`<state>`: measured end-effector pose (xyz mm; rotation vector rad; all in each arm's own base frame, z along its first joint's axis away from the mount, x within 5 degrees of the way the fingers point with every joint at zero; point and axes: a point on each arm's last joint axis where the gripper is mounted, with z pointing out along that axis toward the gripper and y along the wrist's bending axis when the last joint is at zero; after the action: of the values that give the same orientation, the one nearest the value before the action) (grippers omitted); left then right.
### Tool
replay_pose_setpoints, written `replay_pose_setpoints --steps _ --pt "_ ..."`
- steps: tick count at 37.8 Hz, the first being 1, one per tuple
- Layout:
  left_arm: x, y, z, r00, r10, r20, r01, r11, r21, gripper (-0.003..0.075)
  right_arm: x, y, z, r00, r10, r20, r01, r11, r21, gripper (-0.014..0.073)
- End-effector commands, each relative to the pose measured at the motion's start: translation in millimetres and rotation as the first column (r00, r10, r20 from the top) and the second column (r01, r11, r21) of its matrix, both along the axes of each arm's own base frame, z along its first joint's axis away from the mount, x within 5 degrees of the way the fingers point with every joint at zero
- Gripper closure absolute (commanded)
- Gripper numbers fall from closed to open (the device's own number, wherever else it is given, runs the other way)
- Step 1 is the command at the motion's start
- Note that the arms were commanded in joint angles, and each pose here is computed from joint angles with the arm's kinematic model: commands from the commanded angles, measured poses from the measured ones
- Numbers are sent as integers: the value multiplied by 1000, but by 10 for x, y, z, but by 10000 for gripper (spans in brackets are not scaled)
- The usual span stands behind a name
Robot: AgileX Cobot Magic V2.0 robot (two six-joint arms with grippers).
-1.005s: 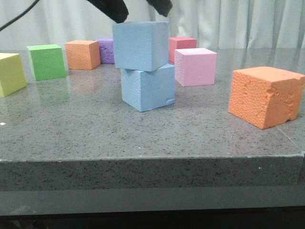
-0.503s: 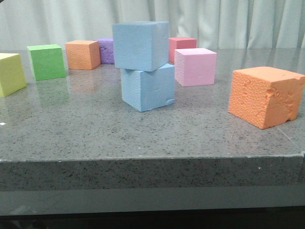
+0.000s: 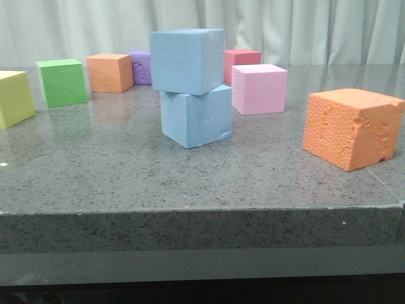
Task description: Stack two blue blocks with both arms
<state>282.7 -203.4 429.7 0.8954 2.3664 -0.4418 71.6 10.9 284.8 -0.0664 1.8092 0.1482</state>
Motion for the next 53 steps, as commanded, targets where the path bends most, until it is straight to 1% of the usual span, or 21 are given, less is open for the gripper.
replay_pose_setpoints --steps 1,7,12,16,18,26,31,40,45,51,53 --pt "-268 160 366 996 -4 92 8 999 -45 741 23 -10 143 995 -13 95 13 1000 1 662" --pt "-419 283 430 993 6 118 -2 999 -37 741 23 -10 143 995 -13 95 13 1000 1 662" --pt "-547 420 378 990 22 140 -23 1000 5 741 24 -11 145 995 -13 97 13 1000 1 662" --pt "-628 533 298 979 48 201 -53 998 22 741 24 -11 145 995 -13 97 13 1000 1 662" --pt "-693 592 284 968 59 242 -62 998 6 741 24 -11 145 995 -13 97 13 1000 1 662" --pt "-996 795 142 936 88 341 -66 995 -76 741 24 -11 145 995 -13 97 13 1000 1 662" --pt "-1238 958 52 898 119 424 -61 987 -148 741 24 -11 145 995 -13 97 13 1000 1 662" --pt "-1593 1208 -122 825 167 540 -45 972 -232 741 23 -10 144 995 -13 96 13 1000 1 662" --pt "-1843 1374 -214 777 200 597 -24 957 -289 741 21 9 148 996 -7 91 1 998 66 662" --pt "-2217 1620 -403 711 244 659 8 935 -355 741 21 9 147 996 -7 90 1 998 67 662" --pt "-2292 1666 -453 696 258 670 18 926 -376 741 21 9 147 996 -7 90 1 998 67 662"
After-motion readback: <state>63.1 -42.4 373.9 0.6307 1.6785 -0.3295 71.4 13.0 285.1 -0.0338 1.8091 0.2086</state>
